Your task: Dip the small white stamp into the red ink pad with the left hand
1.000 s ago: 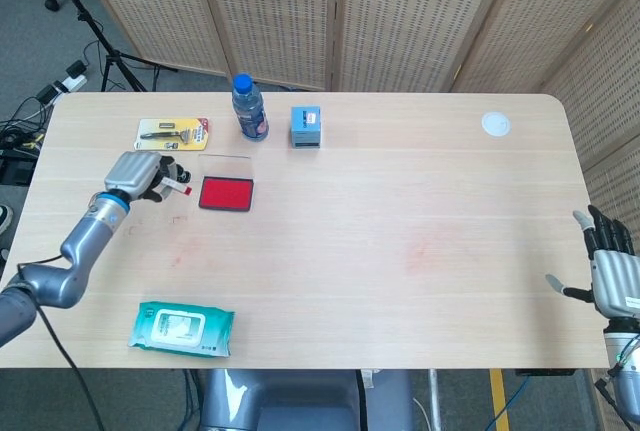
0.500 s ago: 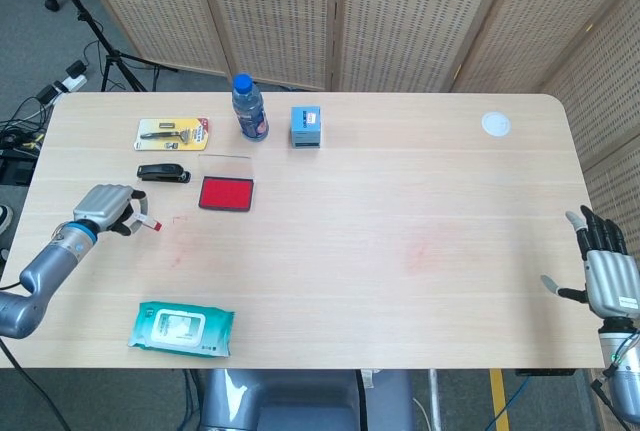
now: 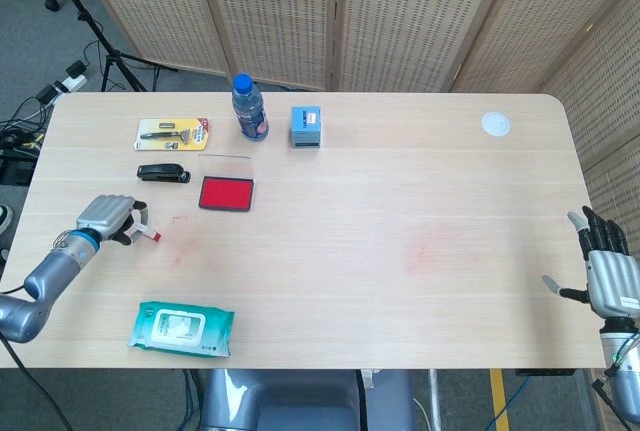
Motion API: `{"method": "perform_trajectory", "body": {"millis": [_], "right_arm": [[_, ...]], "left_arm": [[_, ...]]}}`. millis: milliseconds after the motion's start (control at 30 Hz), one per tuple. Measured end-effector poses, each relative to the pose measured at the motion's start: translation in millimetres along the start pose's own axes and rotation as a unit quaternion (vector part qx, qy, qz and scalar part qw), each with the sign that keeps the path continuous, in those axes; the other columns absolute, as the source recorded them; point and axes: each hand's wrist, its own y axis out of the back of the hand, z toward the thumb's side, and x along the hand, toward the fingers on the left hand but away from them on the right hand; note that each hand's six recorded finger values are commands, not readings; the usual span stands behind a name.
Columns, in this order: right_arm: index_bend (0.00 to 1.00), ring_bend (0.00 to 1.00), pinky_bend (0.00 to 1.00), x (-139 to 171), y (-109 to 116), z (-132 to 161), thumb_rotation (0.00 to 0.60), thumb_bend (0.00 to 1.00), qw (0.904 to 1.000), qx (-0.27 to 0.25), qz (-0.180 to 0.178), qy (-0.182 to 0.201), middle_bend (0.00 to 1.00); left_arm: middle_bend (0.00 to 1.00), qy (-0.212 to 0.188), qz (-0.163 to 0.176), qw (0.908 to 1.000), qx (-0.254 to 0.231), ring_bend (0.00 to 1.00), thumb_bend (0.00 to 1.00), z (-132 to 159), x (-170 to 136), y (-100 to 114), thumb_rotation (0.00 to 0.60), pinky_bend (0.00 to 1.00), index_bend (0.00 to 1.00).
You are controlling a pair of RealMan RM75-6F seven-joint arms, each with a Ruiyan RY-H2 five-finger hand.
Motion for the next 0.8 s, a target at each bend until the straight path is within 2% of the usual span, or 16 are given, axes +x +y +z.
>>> {"method": "perform_trajectory", "body": {"millis": [300, 533, 800], "right_arm": [[0.00, 0.00, 0.00, 0, 2, 1, 0.600, 0.05, 1.0000, -0.003, -0.002, 0.003, 0.00], [0.00, 0.00, 0.00, 1, 3, 0, 0.600, 0.05, 1.0000, -0.006, -0.004, 0.002, 0.00], [0.00, 0.00, 0.00, 1, 6, -1, 0.600, 0.05, 0.9999, -0.010, -0.007, 0.002, 0.00]], "left_arm": [[1.00, 0.000, 0.013, 0.9999, 0.010, 1.00, 0.42, 1, 5, -8, 0.600, 0.96, 0.63], [1.00, 0.006, 0.009, 0.9999, 0.004, 1.00, 0.41, 2, 8, -14, 0.600, 0.96, 0.62], [1.00, 0.010, 0.009, 0.9999, 0.000, 1.00, 0.41, 3, 9, -17, 0.600, 0.96, 0.50]]}}
